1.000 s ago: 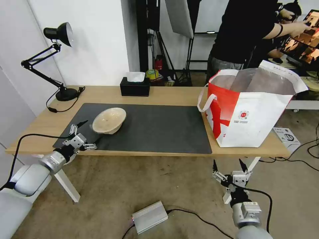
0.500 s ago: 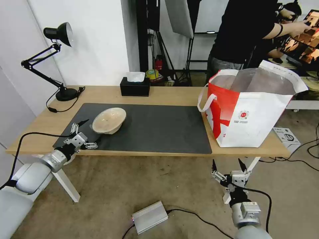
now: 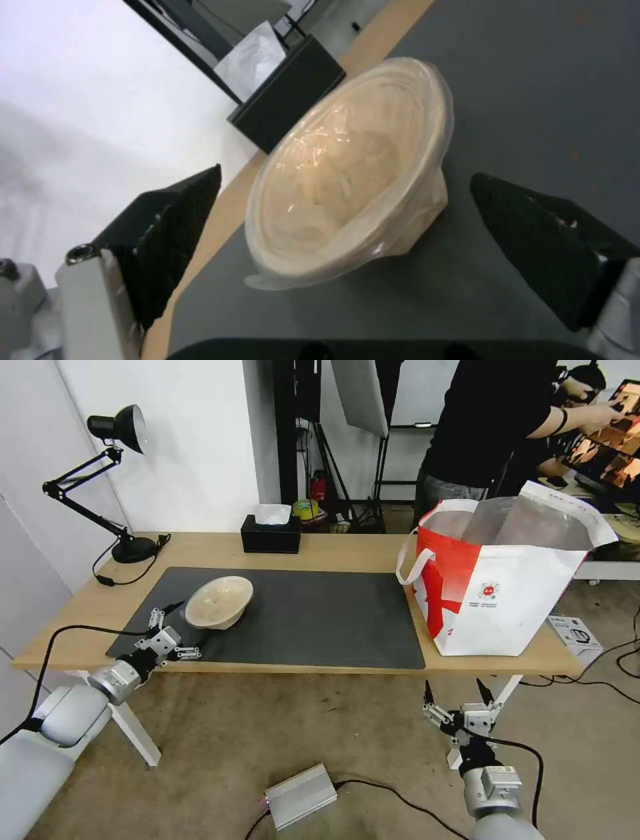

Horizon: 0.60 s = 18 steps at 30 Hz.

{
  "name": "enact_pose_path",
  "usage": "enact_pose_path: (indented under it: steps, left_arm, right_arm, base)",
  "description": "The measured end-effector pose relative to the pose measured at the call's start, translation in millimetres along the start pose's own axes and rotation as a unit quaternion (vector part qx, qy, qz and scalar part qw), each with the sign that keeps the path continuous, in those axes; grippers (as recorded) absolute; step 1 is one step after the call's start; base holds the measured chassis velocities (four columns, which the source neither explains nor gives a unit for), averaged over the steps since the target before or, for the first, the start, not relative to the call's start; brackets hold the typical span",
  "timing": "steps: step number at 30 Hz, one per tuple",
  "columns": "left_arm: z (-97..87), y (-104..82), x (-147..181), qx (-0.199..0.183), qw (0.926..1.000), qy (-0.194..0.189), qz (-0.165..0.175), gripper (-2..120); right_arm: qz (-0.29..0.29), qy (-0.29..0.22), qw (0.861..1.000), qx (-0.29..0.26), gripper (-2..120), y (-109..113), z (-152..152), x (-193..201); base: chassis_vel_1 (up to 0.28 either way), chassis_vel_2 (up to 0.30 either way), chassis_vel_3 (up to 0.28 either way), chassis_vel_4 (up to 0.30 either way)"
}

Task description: Pick up the trash from the table and place it into the takeout bag.

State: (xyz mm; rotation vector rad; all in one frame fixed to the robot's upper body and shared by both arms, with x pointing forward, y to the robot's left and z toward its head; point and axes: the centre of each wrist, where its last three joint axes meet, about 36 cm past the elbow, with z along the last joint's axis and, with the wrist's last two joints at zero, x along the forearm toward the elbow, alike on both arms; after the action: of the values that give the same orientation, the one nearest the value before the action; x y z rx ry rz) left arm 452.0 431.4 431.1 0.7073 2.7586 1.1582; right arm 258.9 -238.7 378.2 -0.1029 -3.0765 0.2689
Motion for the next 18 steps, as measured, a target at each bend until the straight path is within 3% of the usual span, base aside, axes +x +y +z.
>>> enact_pose_path:
  steps: [18]
  left_arm:
    - [10.2, 4.6, -11.1, 0.000, 1.0000, 0.006, 0.001, 100]
  right_arm:
    - [0.001, 0.001, 1.000, 0.000, 100, 2.0, 2.2, -2.0]
  base:
    - [0.000, 0.000, 0.000, 0.000]
